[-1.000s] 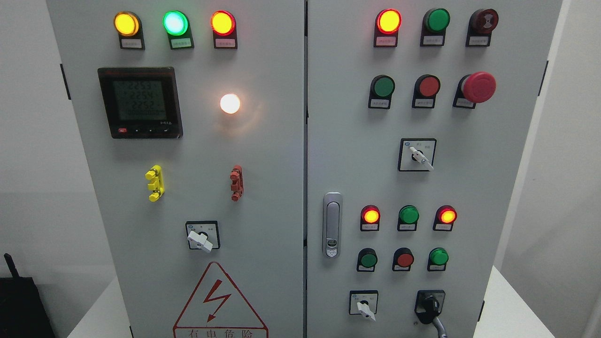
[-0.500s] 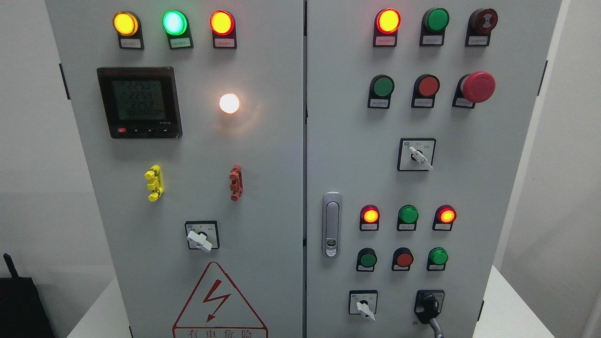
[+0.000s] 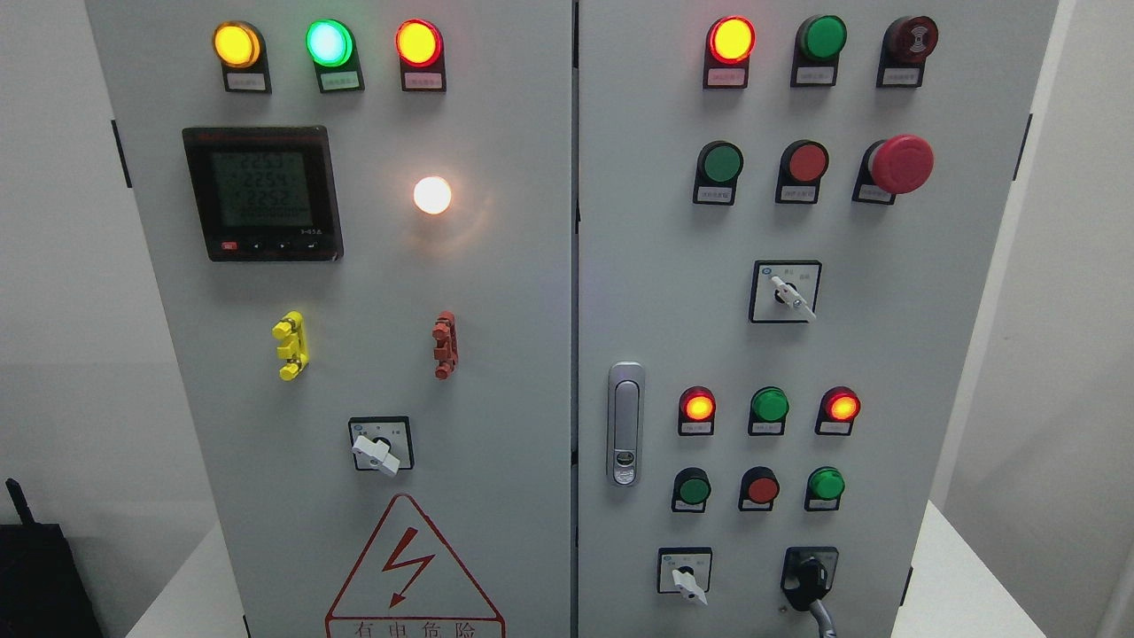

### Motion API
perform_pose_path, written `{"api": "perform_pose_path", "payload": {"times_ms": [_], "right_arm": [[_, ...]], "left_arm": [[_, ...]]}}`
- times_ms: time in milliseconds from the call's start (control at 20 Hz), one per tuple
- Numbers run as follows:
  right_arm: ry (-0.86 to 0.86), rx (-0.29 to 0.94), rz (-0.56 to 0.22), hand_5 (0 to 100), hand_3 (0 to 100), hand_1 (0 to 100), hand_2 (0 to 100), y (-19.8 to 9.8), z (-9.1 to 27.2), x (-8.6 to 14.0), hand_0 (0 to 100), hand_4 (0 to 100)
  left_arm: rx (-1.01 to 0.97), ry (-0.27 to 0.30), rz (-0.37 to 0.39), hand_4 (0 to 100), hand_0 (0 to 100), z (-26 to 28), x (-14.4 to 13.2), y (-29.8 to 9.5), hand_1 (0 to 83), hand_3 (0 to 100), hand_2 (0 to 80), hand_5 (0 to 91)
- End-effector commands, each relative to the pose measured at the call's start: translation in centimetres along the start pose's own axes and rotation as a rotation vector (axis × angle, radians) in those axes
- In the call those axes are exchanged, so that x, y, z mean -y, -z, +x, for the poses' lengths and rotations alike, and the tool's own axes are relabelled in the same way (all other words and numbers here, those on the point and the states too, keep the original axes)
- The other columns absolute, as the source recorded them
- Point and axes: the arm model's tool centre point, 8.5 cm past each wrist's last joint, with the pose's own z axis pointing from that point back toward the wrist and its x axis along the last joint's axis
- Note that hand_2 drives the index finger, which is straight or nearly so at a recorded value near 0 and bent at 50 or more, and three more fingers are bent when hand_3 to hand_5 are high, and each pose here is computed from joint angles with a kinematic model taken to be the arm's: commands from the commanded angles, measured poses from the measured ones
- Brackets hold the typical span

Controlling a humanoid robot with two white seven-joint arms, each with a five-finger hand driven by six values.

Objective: Trip black knob to open circuit

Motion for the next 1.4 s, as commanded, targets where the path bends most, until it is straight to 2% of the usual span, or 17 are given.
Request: {"api": "perform_pose_path", "payload": {"times_ms": [0,1350], "right_arm": [[0.032,0.067,0.092,100,100,4,0,0.62,1.91,-2.55,0,100],[0.023,0.067,0.082,100,100,4,0,0.44,1.93,-1.98,0,100]], "left_arm": [[0.005,-0.003,-0.001,0,12,0.18,0.10,0.01,38.9,0,0.0,0.0],[0.005,-0.003,-0.001,0,12,0.18,0.10,0.01,38.9,0,0.0,0.0]]}}
